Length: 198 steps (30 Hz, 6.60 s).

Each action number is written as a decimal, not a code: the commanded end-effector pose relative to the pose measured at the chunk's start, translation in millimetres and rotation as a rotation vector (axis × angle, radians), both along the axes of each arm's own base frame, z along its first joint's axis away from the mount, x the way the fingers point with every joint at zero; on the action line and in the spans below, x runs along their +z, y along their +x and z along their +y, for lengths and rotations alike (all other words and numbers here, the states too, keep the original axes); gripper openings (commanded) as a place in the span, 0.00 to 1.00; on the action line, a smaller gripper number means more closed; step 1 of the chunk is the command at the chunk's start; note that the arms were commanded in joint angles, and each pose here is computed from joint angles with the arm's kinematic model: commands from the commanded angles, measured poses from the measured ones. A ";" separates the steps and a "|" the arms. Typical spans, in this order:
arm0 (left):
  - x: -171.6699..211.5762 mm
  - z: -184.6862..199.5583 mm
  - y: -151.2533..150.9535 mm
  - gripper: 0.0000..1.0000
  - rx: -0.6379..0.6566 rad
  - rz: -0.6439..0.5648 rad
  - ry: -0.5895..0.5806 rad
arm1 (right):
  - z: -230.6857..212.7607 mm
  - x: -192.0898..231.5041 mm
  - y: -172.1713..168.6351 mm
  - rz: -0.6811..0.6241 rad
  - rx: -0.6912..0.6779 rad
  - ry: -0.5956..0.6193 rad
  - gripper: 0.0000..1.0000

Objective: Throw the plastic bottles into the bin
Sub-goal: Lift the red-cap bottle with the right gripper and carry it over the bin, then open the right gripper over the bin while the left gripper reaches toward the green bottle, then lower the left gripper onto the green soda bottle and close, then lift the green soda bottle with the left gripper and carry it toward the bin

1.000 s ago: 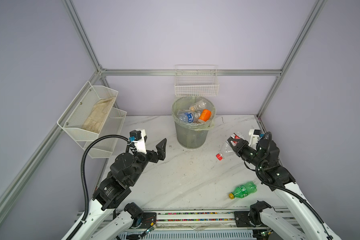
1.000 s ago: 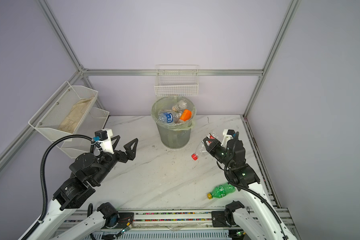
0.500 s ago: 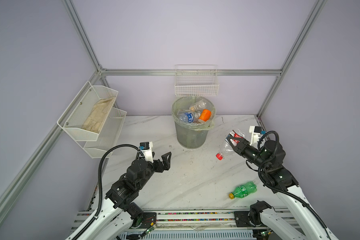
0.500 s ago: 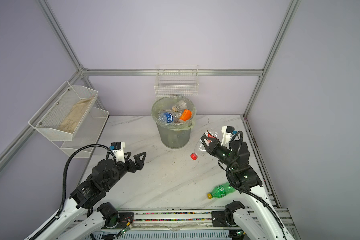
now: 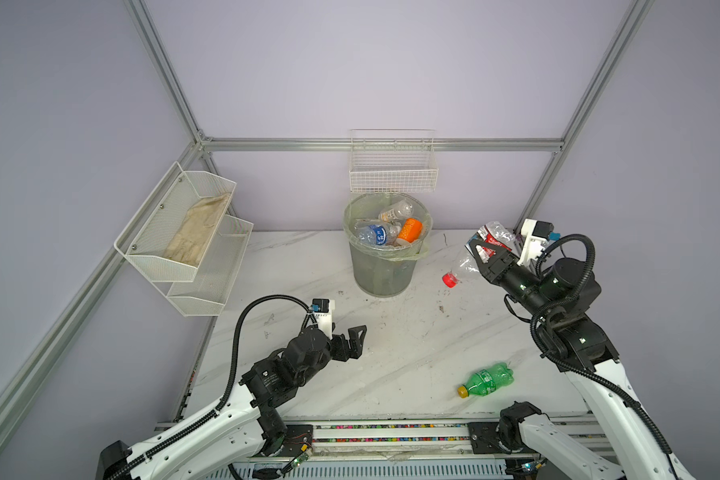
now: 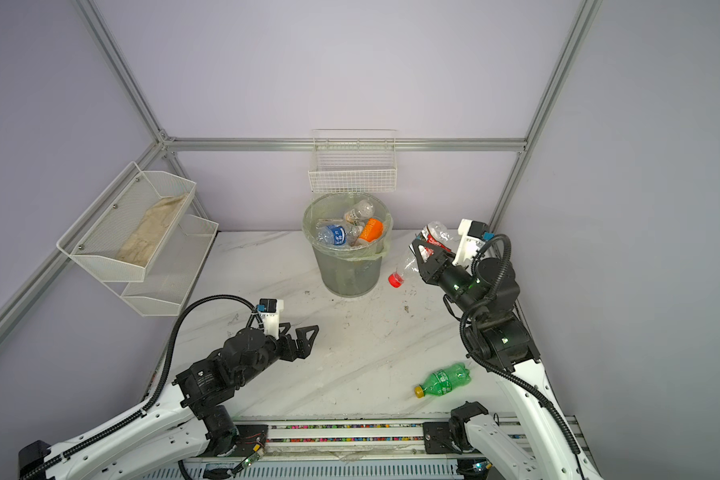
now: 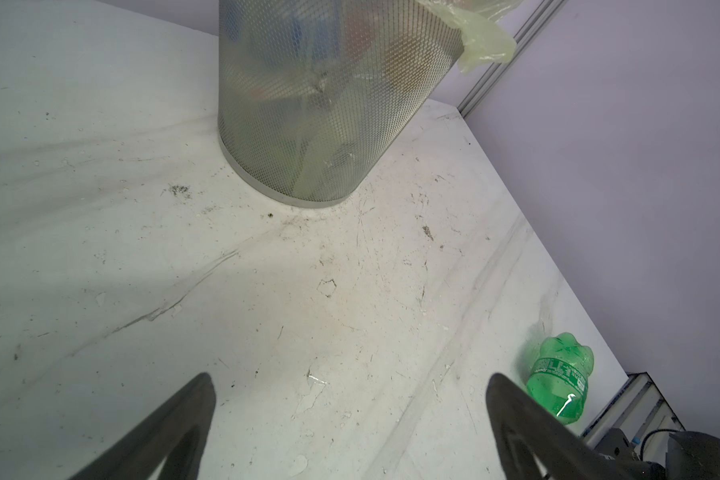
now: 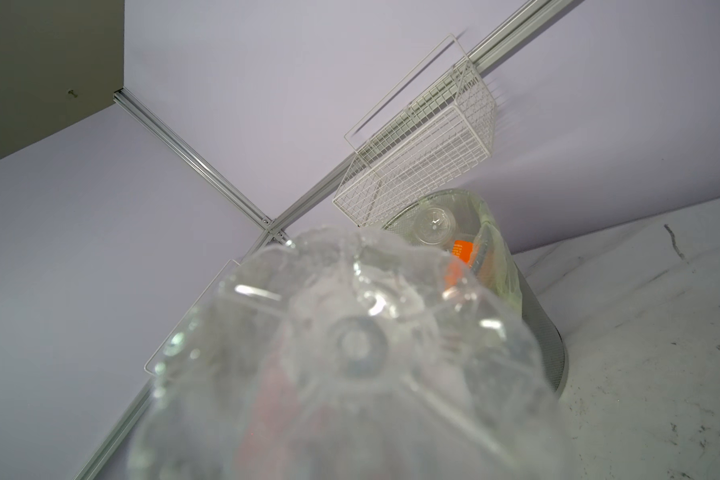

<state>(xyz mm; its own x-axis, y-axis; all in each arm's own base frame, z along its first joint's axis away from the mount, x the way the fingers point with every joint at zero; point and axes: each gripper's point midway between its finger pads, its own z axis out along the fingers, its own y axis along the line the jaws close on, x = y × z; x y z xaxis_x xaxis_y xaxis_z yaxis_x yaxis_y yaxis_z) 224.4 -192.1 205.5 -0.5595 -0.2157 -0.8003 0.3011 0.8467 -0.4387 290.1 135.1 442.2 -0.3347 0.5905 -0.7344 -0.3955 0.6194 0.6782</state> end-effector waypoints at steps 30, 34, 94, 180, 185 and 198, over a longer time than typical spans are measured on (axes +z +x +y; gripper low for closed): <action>4.2 7.2 -14.8 1.00 0.027 -0.042 -0.037 | 132.2 -42.4 199.1 0.117 -0.115 -0.429 0.97; 2.1 8.6 -15.3 1.00 0.032 -0.040 -0.037 | 125.0 -28.4 186.5 0.084 -0.127 -0.414 0.97; -17.6 -335.5 -46.3 0.97 -0.855 -0.090 0.166 | -23.7 -1.9 8.5 0.125 -0.232 -0.121 0.97; 50.6 -195.6 54.7 0.20 -0.233 -0.299 0.271 | -50.1 -20.9 -11.9 0.137 -0.324 -0.132 0.97; 114.7 -139.4 72.2 0.20 -0.123 -0.394 0.228 | -46.3 -27.5 -8.4 0.154 -0.312 -0.131 0.97; 253.5 30.6 34.2 0.06 0.273 -0.707 0.071 | -49.7 -28.0 -12.4 0.147 -0.320 -0.144 0.97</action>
